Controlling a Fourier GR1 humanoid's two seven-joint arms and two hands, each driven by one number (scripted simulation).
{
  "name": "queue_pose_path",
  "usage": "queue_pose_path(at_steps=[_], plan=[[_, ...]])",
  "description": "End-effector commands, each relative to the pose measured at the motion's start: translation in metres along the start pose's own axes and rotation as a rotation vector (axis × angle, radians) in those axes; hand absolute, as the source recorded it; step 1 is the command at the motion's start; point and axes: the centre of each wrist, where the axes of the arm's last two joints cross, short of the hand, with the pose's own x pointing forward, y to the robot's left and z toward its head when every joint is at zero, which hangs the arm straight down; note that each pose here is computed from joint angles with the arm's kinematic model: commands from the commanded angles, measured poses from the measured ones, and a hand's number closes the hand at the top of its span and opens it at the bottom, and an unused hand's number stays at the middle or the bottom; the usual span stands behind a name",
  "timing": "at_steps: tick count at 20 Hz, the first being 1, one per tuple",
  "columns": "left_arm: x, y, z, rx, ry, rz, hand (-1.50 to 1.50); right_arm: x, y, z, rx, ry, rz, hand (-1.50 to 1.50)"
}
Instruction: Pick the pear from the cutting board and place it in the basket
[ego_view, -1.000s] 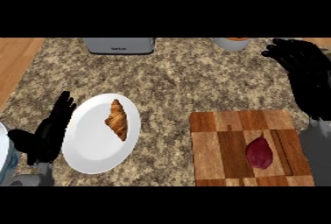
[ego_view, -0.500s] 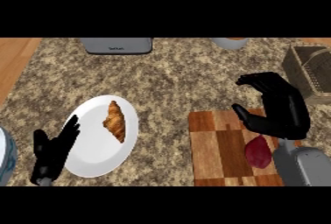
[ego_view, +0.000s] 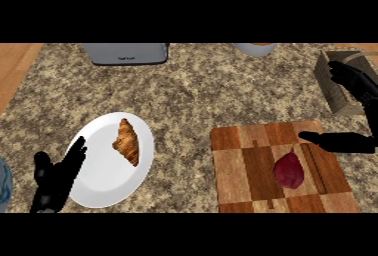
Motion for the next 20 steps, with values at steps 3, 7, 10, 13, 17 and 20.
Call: queue_pose_path(at_steps=[3, 7, 10, 13, 17, 20], plan=[[-0.026, -0.002, 0.010, -0.003, 0.100, -0.001, 0.00, 0.067, -0.097, -0.002, 0.049, 0.106, 0.325, -1.50], [-0.026, 0.001, 0.014, -0.001, 0.098, 0.016, 0.00, 0.088, -0.138, 0.009, 0.202, 0.174, 0.398, -1.50], [-0.029, -0.011, 0.013, -0.005, 0.112, 0.012, 0.00, 0.094, -0.145, 0.014, 0.385, 0.237, 0.416, -1.50], [-0.026, -0.005, 0.013, 0.002, 0.103, 0.008, 0.00, 0.102, -0.171, 0.019, 0.444, 0.298, 0.455, -1.50], [-0.021, -0.001, 0.011, -0.003, 0.103, -0.004, 0.00, 0.099, -0.182, 0.030, 0.501, 0.329, 0.473, -1.50], [-0.012, -0.011, 0.011, -0.020, 0.110, -0.007, 0.00, 0.086, -0.176, 0.033, 0.491, 0.343, 0.450, -1.50]])
